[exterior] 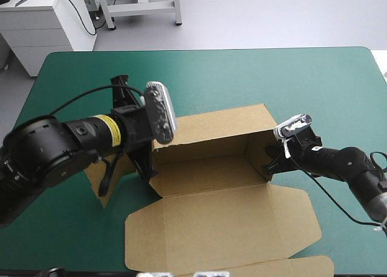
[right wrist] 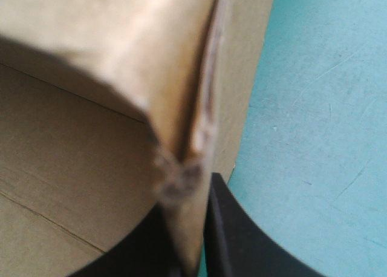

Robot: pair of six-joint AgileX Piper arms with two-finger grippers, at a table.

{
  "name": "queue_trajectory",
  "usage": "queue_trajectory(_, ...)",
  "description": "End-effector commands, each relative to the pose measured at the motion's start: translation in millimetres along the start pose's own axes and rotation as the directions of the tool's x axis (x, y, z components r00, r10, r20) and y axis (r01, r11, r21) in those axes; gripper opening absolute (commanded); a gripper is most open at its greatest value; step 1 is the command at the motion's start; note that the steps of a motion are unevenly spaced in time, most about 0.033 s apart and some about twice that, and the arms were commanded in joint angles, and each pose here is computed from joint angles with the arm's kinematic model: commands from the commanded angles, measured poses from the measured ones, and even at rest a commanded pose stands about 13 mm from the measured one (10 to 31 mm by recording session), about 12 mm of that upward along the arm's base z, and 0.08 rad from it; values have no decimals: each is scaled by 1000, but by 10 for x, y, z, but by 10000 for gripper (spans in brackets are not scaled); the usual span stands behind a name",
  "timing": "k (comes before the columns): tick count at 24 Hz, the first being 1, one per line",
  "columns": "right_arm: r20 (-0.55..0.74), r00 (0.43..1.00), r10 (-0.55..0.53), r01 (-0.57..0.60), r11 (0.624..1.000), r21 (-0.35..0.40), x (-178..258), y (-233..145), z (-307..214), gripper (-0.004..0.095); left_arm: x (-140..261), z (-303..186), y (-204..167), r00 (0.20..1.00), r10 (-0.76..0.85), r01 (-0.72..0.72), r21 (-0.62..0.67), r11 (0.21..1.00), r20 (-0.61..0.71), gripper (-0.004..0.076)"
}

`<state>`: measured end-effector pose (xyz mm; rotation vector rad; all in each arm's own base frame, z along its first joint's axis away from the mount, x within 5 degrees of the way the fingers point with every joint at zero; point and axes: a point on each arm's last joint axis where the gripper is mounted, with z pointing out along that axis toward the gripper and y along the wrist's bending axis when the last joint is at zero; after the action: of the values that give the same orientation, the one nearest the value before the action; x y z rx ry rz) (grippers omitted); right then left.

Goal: Fold the box

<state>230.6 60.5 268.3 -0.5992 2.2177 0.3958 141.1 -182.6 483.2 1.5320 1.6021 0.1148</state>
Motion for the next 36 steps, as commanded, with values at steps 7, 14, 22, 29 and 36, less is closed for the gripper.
queue_trajectory(7,-13,1000,-11,10,998,-65,-32,78,-56,-1,557,-107,689,887,-459,462,-132,877,57,17)
queue_trajectory(14,-13,1000,-11,10,998,-65,-32,78,-56,-1,1250,-258,1060,672,-736,728,-261,634,86,7)
queue_trajectory(22,-40,999,34,-37,996,-84,-24,94,-66,-1,1618,-5,856,555,-832,814,-205,544,-3,6)
queue_trajectory(29,-240,961,140,-155,987,-44,-171,89,-280,-1,1640,12,864,572,-820,801,-227,554,20,6)
queue_trajectory(36,-375,907,193,-218,975,-26,-302,134,-511,0,1690,-1,879,597,-802,769,-282,574,-7,6)
